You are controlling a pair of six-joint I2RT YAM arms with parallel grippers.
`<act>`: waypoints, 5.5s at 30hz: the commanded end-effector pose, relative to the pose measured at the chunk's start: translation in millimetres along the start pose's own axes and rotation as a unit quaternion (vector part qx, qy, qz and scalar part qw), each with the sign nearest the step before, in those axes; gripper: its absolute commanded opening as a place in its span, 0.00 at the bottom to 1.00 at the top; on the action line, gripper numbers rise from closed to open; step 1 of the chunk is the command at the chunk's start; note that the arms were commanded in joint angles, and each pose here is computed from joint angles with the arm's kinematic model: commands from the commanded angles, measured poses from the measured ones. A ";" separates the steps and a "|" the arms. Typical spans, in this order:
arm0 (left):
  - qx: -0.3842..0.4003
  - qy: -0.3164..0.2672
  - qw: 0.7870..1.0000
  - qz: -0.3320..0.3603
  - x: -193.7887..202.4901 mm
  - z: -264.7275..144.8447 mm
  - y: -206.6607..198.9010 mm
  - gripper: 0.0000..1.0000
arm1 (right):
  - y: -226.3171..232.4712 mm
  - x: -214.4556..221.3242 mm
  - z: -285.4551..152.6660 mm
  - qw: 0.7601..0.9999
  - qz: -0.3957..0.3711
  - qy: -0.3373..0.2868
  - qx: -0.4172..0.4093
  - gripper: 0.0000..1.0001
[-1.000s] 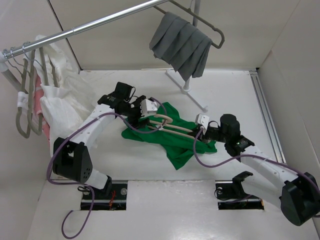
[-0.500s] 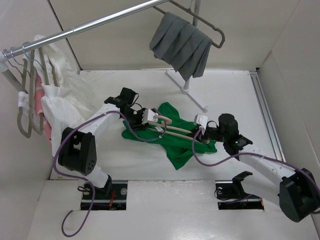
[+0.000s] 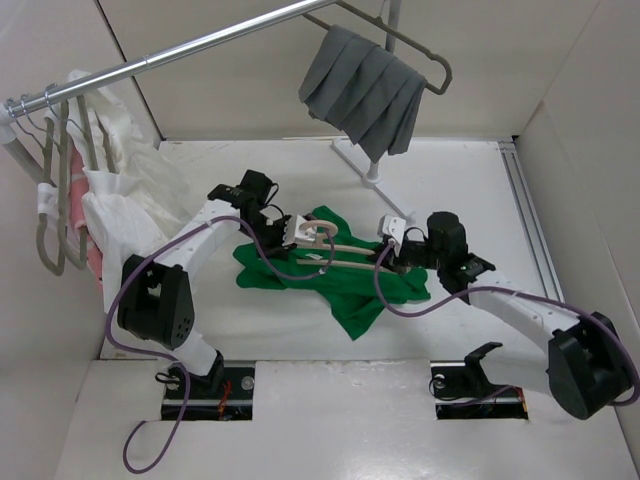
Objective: Place the t-shirt on the hanger
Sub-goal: Place tshirt on hanger
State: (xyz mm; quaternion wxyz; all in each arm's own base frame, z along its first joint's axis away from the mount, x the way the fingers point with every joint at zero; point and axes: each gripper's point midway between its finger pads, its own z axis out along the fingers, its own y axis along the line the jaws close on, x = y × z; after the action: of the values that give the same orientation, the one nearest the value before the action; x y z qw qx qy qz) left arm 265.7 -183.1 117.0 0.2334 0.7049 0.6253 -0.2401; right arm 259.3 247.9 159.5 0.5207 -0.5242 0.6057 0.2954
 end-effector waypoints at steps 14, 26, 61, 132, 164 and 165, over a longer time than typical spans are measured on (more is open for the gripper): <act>-0.003 0.026 0.992 0.123 1.3 -5.2 -18.7 0.00 | -16.9 -91.5 -51.3 0.996 -0.067 -0.046 0.046 1.00; -0.061 0.049 0.991 0.112 3.0 -10.9 -1.7 0.00 | -94.0 -62.0 52.7 0.982 0.126 0.074 0.117 0.84; -0.093 0.012 0.995 0.039 3.1 -15.0 -5.9 0.00 | -53.1 73.1 84.6 0.947 0.240 0.213 0.011 0.00; -0.193 0.109 0.975 0.008 31.9 -25.0 51.8 0.00 | -79.6 -85.7 -77.7 0.999 -0.004 -0.028 0.045 0.00; -0.164 0.017 0.986 0.029 -40.0 -37.5 36.9 0.00 | -49.9 -32.4 19.8 0.990 -0.024 0.088 -0.106 0.58; -0.161 0.013 0.986 0.029 -41.5 -36.7 36.0 0.00 | -48.2 -27.0 21.6 0.990 -0.009 0.092 -0.107 0.29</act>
State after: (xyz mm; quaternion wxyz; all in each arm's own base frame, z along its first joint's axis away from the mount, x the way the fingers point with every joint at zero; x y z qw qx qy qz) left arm 298.6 -188.8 139.5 0.2987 0.6934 0.6479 -0.1011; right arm 310.8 257.0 179.1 0.3949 -0.6085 0.6260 0.2861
